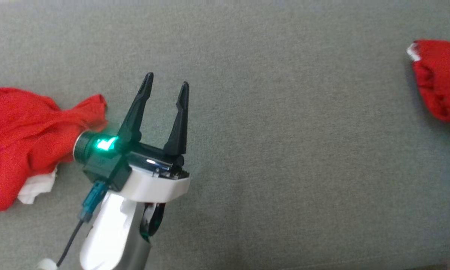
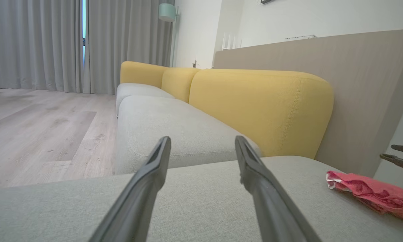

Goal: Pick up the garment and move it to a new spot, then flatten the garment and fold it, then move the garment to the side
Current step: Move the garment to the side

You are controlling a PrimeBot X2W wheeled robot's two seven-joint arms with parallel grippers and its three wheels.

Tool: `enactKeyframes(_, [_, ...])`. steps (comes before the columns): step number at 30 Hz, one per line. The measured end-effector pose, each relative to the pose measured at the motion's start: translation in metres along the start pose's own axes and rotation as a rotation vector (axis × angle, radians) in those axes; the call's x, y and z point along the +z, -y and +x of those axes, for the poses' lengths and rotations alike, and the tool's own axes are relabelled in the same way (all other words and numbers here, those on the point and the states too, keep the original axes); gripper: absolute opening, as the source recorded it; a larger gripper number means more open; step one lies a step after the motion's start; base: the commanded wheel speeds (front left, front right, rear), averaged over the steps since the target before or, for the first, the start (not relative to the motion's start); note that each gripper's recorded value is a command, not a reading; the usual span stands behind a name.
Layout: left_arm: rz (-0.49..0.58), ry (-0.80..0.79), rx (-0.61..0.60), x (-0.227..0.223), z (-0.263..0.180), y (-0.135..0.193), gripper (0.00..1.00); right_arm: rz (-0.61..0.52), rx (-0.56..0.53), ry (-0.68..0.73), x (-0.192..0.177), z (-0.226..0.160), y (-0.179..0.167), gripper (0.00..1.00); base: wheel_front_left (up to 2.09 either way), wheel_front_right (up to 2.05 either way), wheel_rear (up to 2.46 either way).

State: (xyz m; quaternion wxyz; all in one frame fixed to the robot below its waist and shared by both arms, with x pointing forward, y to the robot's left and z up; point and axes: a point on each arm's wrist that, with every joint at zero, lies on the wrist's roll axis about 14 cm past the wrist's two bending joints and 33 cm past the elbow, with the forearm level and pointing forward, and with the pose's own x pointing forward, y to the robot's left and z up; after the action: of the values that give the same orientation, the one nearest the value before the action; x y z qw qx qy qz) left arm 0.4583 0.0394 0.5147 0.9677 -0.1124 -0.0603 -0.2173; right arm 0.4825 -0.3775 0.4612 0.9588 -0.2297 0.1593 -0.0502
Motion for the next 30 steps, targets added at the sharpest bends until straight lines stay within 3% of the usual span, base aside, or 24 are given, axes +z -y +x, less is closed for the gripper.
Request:
enactKeyframes(5, [0.008, 0.015, 0.007, 0.01, -0.009, 0.005, 1.0, 0.061, 0.014, 0.135, 0.041, -0.006, -0.015, 1.0, 0.0, 0.0, 0.0])
enactKeyframes(12, [0.031, 0.07, 0.043, 0.037, -0.025, 0.003, 1.0, 0.191, 0.074, 0.44, 0.141, -0.035, -0.047, 1.0, 0.0, 0.0, 0.0])
enactKeyframes(18, [0.046, 0.106, 0.05, 0.054, -0.037, 0.007, 1.0, 0.299, 0.123, 0.571, 0.184, -0.068, -0.07, 1.0, 0.0, 0.0, 0.0])
enactKeyframes(24, [0.049, 0.096, 0.087, 0.052, -0.047, -0.002, 1.0, 0.427, 0.172, 0.585, 0.187, -0.085, -0.107, 1.0, 0.0, 0.0, 0.0])
enactKeyframes(30, [0.047, 0.066, 0.104, 0.043, -0.055, -0.006, 1.0, 0.522, 0.177, 0.499, 0.14, -0.1, -0.141, 1.0, 0.0, 0.0, 0.0])
